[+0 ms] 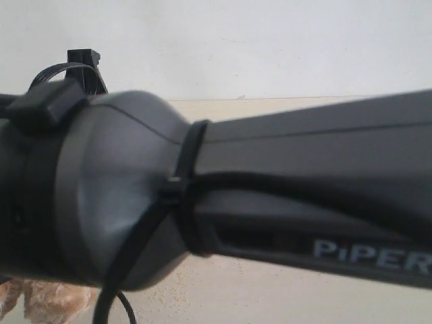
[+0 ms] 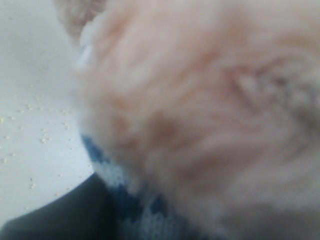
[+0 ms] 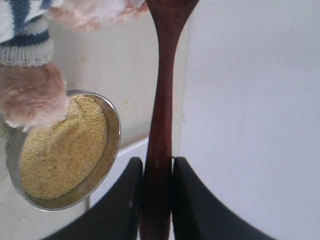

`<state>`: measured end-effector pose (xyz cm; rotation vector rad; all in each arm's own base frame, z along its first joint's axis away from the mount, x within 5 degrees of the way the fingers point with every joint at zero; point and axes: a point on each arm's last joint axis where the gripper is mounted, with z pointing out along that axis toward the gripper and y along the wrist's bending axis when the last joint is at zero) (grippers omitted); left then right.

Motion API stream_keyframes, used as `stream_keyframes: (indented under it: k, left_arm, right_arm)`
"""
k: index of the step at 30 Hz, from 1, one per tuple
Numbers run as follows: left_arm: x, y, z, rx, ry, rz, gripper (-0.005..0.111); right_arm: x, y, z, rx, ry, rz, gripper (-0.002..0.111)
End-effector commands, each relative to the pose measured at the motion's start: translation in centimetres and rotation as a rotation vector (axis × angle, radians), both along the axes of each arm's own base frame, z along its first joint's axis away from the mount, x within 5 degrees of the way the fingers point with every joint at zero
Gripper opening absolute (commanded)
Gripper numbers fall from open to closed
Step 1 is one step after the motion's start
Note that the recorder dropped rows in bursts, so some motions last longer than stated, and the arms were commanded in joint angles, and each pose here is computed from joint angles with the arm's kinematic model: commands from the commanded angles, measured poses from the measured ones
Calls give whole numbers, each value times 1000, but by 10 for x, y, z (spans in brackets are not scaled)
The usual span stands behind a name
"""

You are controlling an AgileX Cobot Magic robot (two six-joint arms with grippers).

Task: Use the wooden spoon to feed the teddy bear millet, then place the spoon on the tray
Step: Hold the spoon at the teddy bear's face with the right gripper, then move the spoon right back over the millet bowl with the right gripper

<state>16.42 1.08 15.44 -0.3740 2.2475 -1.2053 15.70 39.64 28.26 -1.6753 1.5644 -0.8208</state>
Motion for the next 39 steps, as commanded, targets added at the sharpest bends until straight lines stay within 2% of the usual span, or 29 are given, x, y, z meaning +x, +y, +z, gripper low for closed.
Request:
stream_keyframes:
  k: [1,8,12,15,18,24,32,39]
  left_arm:
    - [1,0,2,-22,-21,0,5]
    - [1,0,2,-22,-21,0,5]
    - [1,0,2,-22,-21,0,5]
    - [1,0,2,-22,-21,0,5]
    - [1,0,2,-22,-21,0,5]
    - [1,0,2,-22,-21,0,5]
    - [1,-1,3,-24,-22,-1,5]
    - [1,-1,3,-24,-22,-1,5]
  right_arm:
    - [1,-10,15,91,54,-54,0]
    - [31,-45,27,212,224,-224,0]
    - [45,-87,13,142,280,-310,0]
    - [55,-120,-10,68,328,-400,0]
    - [58,-134,-27,-8,344,-422,0]
    - [60,-130,-32,-36,340,-371,0]
    - [63,-117,-46,-144,295,-251,0]
    - [68,-111,-63,-207,288,-228,0]
